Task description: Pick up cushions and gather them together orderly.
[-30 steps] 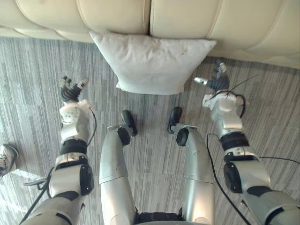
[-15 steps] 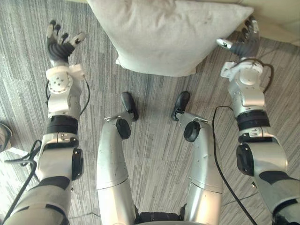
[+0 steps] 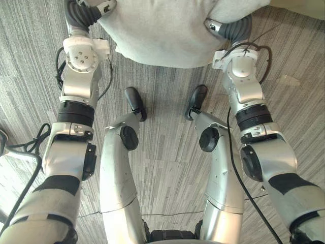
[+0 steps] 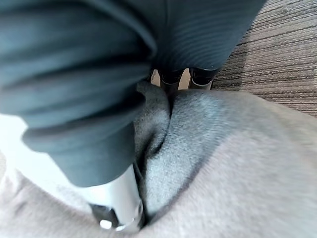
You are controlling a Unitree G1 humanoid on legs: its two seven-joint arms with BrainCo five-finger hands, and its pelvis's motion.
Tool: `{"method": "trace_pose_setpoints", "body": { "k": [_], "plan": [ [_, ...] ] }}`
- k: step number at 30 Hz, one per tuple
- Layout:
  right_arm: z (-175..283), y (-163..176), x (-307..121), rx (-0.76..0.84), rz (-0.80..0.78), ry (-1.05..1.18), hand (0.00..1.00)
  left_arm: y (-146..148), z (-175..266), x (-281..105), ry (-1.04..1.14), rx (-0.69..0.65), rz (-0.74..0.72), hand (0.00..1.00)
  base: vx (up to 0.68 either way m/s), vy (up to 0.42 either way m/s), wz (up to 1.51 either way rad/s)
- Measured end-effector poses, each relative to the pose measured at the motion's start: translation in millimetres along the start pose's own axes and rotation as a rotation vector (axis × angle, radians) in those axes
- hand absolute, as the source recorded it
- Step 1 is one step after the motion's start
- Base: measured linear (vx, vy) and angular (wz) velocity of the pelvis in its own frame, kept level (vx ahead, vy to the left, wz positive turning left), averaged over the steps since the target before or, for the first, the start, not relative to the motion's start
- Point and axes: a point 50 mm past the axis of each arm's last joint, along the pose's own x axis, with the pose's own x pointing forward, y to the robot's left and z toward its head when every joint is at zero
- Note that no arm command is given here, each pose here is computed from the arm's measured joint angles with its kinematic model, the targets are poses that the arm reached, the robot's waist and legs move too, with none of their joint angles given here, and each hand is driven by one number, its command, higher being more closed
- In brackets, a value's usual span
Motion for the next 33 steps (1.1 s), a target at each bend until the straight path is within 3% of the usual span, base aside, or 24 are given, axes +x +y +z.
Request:
{"method": "trace_pose_setpoints", "body": {
  "k": [4,14,20,26,33],
  "plan": [
    [-18,1,-12,0.022,0.008,0.063,1.00,-7,-10,-13,0.020,-0.029,-0.019,1.00,-0.04,-0.016,0.00],
    [-49,8,-75,0.120,0.039,0.104,1.00,-15,-32,-78,0.024,-0.246,-0.007,1.00,-0.06,-0.038,0.03],
    [-82,-7,-140,0.098,0.014,0.210,1.00,-24,-77,-164,0.244,-0.357,0.005,1.00,0.13,-0.036,0.00],
    [-95,-19,-214,0.104,0.056,0.325,1.00,-8,-95,-250,0.436,-0.374,0.012,1.00,0.15,0.028,-0.12],
    [-107,-23,-268,0.099,0.106,0.470,1.00,9,-105,-301,0.586,-0.354,-0.006,1.00,0.16,0.011,-0.16]
  ]
}}
